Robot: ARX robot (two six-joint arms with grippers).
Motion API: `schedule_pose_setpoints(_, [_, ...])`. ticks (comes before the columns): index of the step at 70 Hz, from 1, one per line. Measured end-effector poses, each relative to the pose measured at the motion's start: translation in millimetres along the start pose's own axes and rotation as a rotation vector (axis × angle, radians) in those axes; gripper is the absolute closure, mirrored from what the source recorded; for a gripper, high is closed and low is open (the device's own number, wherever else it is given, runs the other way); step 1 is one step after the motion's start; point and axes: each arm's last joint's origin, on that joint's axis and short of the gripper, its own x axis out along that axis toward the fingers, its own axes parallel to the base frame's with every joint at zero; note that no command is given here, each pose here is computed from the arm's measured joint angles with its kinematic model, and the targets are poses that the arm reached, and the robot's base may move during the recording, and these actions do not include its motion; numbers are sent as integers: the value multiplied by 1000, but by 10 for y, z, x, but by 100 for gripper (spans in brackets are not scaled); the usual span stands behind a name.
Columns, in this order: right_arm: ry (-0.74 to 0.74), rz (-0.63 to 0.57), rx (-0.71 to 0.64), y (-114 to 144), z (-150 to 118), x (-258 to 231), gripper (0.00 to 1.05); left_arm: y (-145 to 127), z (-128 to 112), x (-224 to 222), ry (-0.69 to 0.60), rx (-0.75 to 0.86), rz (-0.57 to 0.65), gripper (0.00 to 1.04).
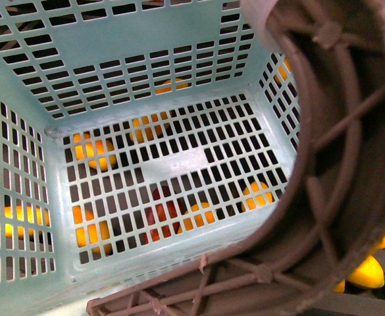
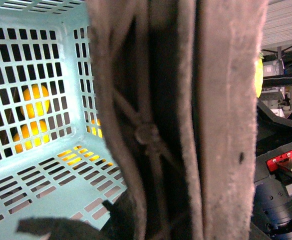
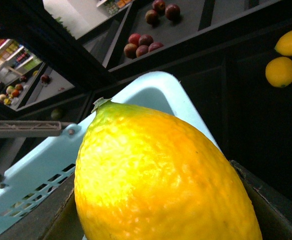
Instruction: Pick lemon and mango into basket
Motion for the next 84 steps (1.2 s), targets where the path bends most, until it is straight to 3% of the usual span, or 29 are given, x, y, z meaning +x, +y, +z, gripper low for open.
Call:
schedule_pose_setpoints(31, [60, 26, -33, 175, -211, 47, 34, 0, 0, 0, 0, 0, 0, 91])
schedule_pose_setpoints(84, [69, -29, -43, 172, -219, 151, 34, 0, 0, 0, 0, 0, 0, 91])
